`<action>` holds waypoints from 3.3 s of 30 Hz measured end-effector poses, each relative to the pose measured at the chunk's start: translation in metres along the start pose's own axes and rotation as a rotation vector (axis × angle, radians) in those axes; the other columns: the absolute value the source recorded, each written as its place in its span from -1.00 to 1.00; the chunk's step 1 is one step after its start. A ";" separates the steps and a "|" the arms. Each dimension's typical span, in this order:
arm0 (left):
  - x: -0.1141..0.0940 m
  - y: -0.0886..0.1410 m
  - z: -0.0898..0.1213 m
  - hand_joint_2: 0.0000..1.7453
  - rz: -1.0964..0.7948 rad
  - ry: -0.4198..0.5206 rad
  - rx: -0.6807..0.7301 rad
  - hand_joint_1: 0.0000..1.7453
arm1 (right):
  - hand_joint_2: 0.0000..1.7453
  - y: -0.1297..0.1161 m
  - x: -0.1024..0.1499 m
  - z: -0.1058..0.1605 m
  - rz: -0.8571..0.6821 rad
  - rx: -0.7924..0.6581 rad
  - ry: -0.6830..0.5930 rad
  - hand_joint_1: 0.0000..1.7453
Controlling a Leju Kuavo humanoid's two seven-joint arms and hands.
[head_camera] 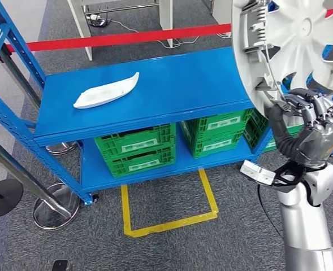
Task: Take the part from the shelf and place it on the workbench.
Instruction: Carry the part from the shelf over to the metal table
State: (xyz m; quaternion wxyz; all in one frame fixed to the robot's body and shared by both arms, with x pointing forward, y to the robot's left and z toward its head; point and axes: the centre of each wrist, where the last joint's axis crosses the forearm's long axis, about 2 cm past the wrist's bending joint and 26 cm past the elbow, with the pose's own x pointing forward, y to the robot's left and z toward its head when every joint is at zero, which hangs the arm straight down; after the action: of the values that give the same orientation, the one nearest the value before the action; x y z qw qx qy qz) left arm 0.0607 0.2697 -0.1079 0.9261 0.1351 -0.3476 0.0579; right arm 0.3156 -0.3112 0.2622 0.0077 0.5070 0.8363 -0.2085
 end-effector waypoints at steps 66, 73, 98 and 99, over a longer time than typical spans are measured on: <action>0.019 -0.022 -0.004 -1.00 -0.103 0.036 -0.138 -1.00 | 1.00 -0.073 0.036 0.094 0.009 0.147 0.199 1.00; 0.019 -0.020 -0.005 -1.00 -0.129 0.027 -0.152 -1.00 | 1.00 -0.082 0.047 0.094 0.030 0.147 0.207 1.00; 0.006 -0.020 0.003 -1.00 -0.120 0.053 -0.151 -1.00 | 1.00 -0.092 0.060 0.093 0.053 0.136 0.242 1.00; 0.005 -0.020 0.004 -1.00 -0.121 0.056 -0.151 -1.00 | 1.00 -0.092 0.060 0.093 0.053 0.135 0.244 1.00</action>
State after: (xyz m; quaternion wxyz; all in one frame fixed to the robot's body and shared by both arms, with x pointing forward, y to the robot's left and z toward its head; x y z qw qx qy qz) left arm 0.0658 0.2499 -0.1060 0.9448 0.0839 -0.3160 -0.0205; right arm 0.1893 -0.3304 0.1949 -0.1226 0.5498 0.8014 -0.2009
